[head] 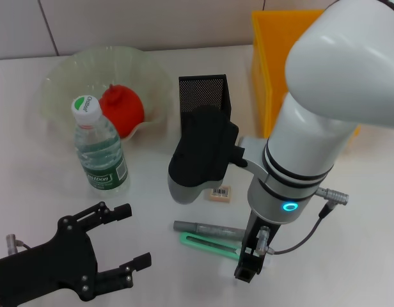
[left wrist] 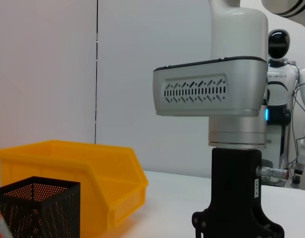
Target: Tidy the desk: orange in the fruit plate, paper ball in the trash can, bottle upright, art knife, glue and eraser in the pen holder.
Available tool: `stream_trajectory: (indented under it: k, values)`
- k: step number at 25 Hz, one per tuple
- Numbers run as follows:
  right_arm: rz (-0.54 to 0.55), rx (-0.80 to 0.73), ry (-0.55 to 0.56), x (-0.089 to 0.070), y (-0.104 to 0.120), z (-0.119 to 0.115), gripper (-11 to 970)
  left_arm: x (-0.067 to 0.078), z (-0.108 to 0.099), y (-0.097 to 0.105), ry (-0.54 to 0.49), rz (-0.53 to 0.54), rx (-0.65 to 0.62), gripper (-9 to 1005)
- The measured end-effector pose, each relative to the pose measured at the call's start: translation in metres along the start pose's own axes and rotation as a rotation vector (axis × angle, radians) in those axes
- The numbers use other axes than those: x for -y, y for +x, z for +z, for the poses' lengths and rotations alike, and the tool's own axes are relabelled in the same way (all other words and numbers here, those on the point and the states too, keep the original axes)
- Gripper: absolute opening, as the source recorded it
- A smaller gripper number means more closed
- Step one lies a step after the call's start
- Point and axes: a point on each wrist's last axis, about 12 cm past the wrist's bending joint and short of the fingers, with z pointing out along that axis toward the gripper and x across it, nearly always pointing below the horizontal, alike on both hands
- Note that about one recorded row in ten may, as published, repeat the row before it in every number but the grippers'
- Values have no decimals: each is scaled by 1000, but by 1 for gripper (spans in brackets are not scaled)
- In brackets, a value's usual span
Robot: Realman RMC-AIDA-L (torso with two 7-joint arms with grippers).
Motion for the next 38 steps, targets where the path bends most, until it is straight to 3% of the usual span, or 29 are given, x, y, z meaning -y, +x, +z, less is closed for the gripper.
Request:
stream_trajectory:
  k: [20,38]
  values:
    - [4,-3,8,3,1,5,486,0,0,0,2,-3,0,810]
    - [-1,-12,14,4,3,7,300,0,1,-1,5,-1,3,810]
